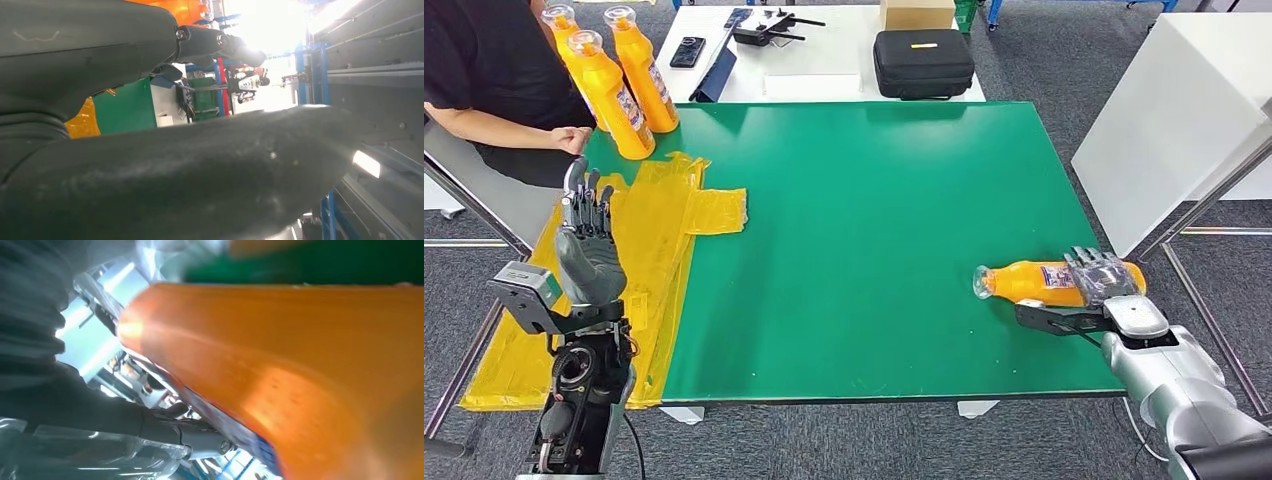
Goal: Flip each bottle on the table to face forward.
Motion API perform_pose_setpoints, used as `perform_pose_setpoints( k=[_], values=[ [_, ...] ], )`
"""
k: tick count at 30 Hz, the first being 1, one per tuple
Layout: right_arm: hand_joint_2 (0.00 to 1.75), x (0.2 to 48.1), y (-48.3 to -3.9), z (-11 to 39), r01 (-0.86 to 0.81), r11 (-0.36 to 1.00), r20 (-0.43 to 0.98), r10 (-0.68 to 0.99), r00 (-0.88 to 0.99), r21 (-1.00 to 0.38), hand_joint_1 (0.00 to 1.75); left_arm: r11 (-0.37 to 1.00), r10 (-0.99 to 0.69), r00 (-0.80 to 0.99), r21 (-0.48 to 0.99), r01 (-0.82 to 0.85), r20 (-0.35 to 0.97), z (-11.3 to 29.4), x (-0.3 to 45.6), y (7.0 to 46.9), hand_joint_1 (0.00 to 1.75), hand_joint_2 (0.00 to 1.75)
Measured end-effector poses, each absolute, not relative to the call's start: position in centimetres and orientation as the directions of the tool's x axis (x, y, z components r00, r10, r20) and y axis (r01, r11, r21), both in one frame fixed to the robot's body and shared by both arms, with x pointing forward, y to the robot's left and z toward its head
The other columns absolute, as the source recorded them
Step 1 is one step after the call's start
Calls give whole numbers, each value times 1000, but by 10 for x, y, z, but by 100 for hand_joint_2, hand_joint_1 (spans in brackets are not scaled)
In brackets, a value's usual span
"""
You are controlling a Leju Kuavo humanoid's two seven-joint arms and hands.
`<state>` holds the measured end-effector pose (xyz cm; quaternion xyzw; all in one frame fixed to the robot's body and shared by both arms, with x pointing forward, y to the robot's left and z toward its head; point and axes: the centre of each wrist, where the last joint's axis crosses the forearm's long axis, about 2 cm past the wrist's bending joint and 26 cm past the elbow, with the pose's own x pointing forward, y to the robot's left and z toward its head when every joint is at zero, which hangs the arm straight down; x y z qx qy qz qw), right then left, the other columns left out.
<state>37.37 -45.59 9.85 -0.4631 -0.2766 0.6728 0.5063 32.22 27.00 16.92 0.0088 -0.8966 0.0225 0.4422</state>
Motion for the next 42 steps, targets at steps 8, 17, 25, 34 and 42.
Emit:
perform_pose_setpoints(
  k=[8, 17, 25, 34, 42],
  values=[
    [175, 379, -439, 96, -429, -337, -338, 938, -75, -838, 0, 999, 17, -611, -41, -25, 792, 171, 323, 268, 0, 0],
    [175, 381, -433, 95, -444, -331, -334, 940, -74, -833, 154, 999, 19, -615, -43, -24, 788, 172, 323, 267, 0, 0],
    [175, 383, -427, 94, -449, -326, -322, 943, -88, -832, 175, 999, 22, -618, -43, -19, 786, 173, 323, 266, 0, 0],
    [175, 384, -419, 92, -497, -315, -298, 947, -117, -808, 175, 998, 30, -637, -54, -19, 770, 181, 323, 264, 0, 0],
    [175, 380, -415, 85, -515, -293, -270, 955, -120, -806, 175, 998, 37, -650, -66, -21, 759, 185, 323, 265, 0, 0]
  ],
)
